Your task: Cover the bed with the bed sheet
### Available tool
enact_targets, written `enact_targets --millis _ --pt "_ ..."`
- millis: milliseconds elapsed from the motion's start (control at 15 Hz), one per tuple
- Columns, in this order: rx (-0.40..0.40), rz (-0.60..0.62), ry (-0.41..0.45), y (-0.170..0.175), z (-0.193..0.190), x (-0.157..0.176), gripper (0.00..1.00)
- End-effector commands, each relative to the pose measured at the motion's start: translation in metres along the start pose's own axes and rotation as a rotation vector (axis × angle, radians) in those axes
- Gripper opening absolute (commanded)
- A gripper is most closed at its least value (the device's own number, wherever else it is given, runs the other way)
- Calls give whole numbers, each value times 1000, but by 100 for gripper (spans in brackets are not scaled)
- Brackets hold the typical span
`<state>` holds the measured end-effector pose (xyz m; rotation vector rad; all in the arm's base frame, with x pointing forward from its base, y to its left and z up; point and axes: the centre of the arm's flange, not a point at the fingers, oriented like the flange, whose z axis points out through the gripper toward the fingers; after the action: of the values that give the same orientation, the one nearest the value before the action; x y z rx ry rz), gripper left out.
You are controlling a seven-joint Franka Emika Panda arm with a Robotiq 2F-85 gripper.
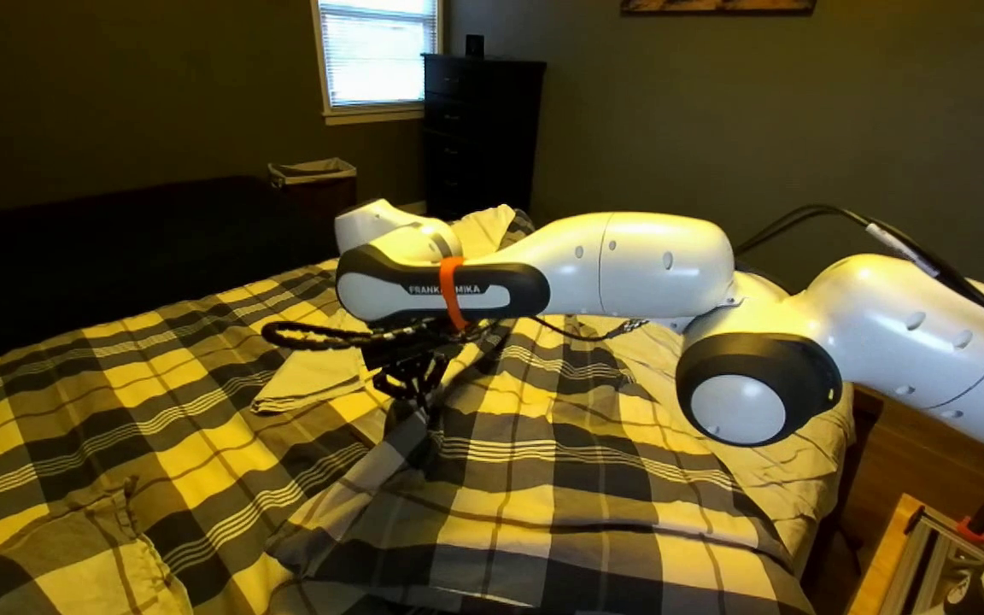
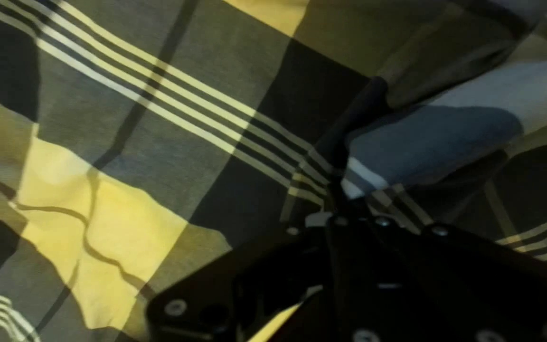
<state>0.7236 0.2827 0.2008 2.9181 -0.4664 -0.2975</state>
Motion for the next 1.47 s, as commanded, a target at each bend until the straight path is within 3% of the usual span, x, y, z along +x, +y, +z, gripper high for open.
enact_targets --millis 0,467,933,1000,1400 --pt "-1 100 -59 60 -45 -50 0" --pt "-20 482 -104 105 -109 -74 0" --pt "-99 838 -174 140 -135 -85 0" --pt "-104 751 -123 101 -155 -27 0" --pt "-110 758 -124 104 -153 -25 1"
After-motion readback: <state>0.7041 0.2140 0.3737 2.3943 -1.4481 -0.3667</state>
